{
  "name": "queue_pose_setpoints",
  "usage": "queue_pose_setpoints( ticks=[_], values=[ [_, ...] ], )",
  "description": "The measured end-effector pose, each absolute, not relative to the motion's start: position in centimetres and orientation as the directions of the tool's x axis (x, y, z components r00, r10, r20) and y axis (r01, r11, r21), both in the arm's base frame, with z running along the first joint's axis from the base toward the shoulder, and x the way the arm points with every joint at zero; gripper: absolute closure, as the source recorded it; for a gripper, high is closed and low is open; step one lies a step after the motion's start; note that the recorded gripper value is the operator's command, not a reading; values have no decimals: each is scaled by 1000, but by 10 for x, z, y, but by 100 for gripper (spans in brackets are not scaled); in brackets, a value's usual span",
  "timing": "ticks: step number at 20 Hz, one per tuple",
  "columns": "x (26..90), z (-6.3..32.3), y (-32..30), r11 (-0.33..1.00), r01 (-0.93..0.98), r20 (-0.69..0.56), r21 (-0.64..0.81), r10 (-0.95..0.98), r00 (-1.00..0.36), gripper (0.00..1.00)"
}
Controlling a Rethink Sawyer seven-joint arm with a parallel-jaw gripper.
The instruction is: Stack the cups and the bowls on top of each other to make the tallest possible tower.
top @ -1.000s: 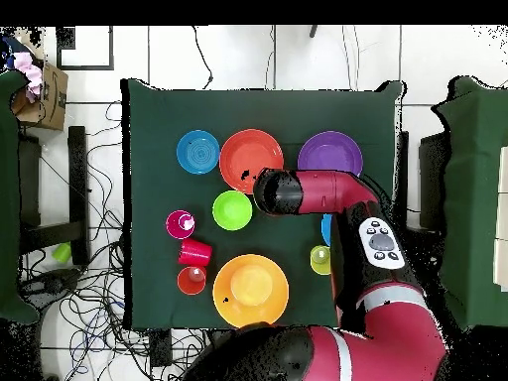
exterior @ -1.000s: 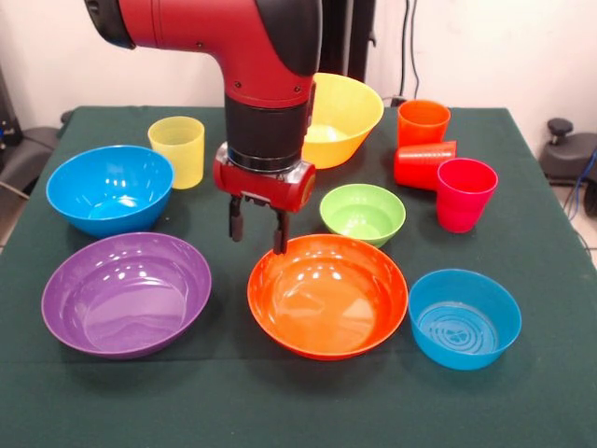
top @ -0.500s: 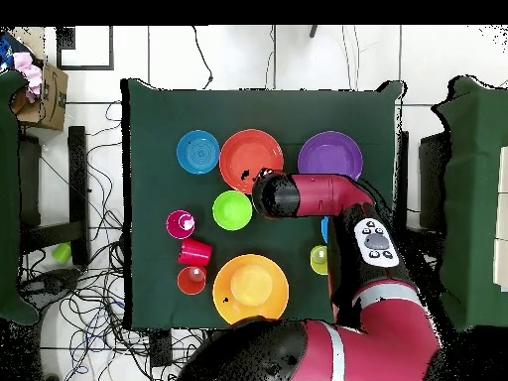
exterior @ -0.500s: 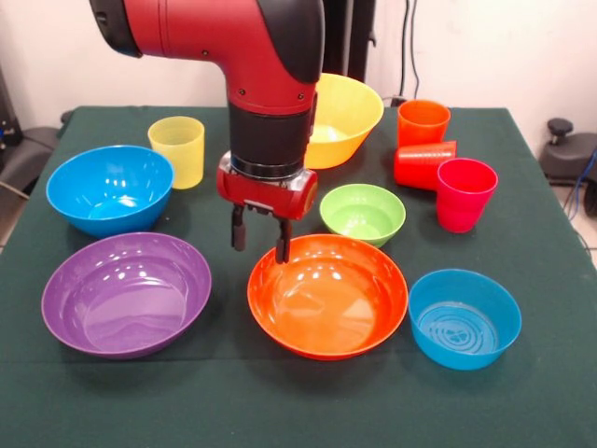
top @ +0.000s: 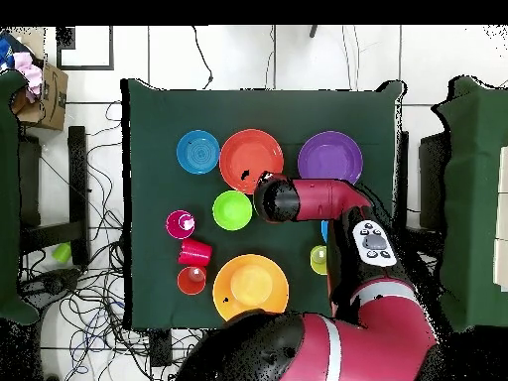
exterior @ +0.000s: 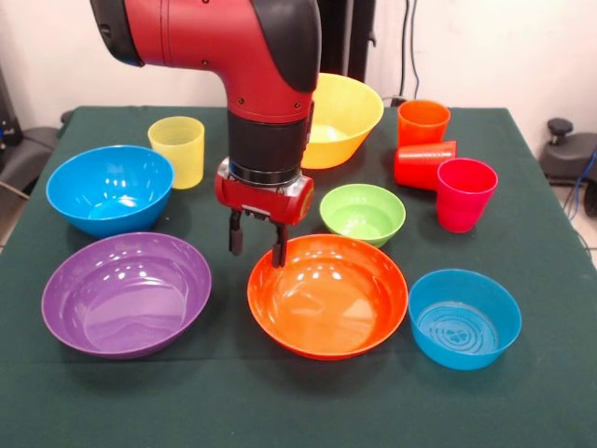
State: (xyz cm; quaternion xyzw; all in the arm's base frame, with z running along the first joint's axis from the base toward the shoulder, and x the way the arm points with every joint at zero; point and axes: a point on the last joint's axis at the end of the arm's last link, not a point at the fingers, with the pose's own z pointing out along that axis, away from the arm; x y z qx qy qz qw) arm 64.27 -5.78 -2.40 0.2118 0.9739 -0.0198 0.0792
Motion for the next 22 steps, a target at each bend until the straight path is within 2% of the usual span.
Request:
queue_pose_setpoints(
  ticks=[22],
  values=[
    [631, -38, -46, 917, 397, -136, -25, 390, -911, 0]
  ],
)
